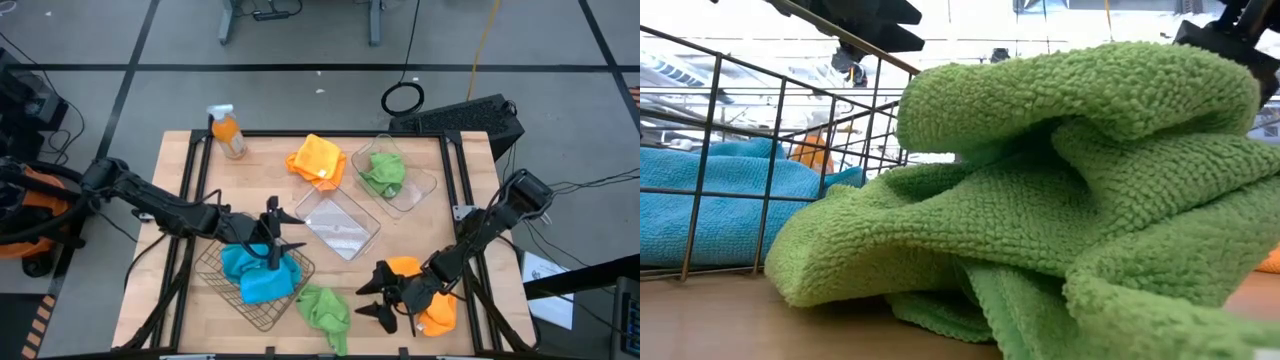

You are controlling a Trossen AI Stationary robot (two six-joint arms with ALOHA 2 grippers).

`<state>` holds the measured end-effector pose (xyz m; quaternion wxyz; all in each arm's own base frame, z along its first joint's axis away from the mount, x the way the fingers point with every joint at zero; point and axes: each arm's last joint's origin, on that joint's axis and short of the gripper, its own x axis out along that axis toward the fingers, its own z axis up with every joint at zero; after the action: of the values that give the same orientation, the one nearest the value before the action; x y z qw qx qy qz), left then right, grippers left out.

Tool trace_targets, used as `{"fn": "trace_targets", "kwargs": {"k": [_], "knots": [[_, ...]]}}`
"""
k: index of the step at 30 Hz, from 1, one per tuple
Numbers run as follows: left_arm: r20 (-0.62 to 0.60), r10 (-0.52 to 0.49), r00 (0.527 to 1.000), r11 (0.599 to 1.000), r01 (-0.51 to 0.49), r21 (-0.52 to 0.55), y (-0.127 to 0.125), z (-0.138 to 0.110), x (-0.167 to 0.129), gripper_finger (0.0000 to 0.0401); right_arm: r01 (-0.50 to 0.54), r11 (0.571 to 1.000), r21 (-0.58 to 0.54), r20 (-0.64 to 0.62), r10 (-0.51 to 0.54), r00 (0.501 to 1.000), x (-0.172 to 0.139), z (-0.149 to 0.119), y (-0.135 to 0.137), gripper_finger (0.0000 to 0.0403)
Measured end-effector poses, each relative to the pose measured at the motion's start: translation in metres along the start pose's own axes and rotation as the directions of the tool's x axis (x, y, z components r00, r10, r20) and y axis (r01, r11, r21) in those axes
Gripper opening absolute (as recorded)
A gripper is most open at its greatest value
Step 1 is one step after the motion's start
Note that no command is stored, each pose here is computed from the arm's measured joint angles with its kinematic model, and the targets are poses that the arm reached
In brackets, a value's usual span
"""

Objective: Sort microfiber towel by color & place in baskets
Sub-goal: Put the green microfiber towel into the top transparent bin

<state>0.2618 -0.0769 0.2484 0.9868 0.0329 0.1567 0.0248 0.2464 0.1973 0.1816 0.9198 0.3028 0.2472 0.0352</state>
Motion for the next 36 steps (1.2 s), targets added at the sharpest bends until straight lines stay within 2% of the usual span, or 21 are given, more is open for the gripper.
{"fn": "trace_targets", "kwargs": {"k": [7,14,21,31,36], "knots": [[-0.044,0.003,0.999,1.000,-0.002,0.017,-0.005,-0.012,0.013,0.0270,0.008,1.000,0.003,-0.031,-0.008,0.999,0.020,-0.010,0.012,0.0282],[-0.015,0.001,1.000,1.000,-0.001,0.005,-0.009,-0.015,0.024,0.0270,0.060,0.998,-0.025,-0.075,-0.062,0.995,0.050,-0.023,0.018,0.0283],[-0.009,-0.007,1.000,0.999,0.007,-0.038,-0.012,-0.017,0.026,0.0270,0.079,0.997,0.009,-0.081,-0.078,0.994,0.073,-0.031,0.023,0.0283],[-0.004,-0.027,1.000,0.999,0.027,-0.041,-0.018,-0.017,0.025,0.0270,0.182,0.981,0.071,-0.105,-0.174,0.979,0.105,-0.038,0.008,0.0283],[-0.003,-0.037,0.999,0.999,0.037,-0.038,-0.021,-0.017,0.024,0.0270,0.227,0.969,0.100,-0.112,-0.216,0.970,0.110,-0.036,0.001,0.0273]]}}
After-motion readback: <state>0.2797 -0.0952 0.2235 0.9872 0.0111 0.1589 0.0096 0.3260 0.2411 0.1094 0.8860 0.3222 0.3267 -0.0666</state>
